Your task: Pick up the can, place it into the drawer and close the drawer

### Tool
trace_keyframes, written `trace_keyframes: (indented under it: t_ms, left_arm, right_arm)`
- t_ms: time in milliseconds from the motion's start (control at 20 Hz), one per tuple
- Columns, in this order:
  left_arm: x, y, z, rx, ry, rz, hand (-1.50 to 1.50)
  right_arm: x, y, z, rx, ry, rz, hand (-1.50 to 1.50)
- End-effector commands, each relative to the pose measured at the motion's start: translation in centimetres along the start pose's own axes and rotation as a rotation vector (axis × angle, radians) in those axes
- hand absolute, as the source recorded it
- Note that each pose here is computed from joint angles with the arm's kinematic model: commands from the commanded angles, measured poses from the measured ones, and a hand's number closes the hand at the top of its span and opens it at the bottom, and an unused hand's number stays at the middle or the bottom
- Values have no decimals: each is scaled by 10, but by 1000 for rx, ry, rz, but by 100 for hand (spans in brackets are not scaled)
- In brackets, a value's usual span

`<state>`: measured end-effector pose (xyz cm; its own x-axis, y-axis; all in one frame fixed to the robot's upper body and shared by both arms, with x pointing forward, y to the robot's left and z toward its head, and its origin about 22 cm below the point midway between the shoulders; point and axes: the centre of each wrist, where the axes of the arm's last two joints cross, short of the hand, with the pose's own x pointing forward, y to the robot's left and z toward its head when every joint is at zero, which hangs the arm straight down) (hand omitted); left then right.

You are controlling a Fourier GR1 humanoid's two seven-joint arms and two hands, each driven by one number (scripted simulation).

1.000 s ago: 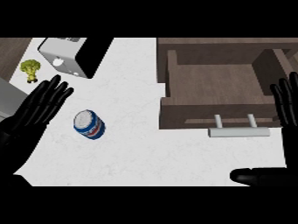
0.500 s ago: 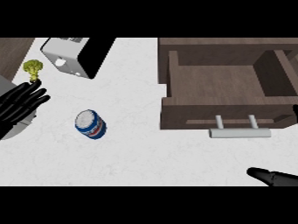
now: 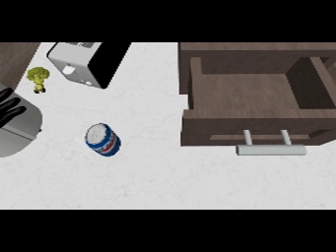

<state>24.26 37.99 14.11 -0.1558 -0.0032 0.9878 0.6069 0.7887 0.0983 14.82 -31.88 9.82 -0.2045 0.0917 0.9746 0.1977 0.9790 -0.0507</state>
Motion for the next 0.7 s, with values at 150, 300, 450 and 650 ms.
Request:
trace_keyframes:
  t_ms: [150, 300, 450, 650]
  left_arm:
    - [7, 6, 10, 35, 43, 110, -150]
    - [9, 2, -13, 29, 73, 209, -150]
    - [14, 14, -23, 21, 84, 226, -150]
    - [-14, -7, -18, 31, 125, 283, -150]
  right_arm:
    - [11, -15, 19, 5, -3, -10, -150]
    - [-5, -19, 23, 12, -5, -12, -150]
    - [-2, -29, 24, -5, -12, -16, -150]
    - [5, -34, 34, 7, -7, -19, -150]
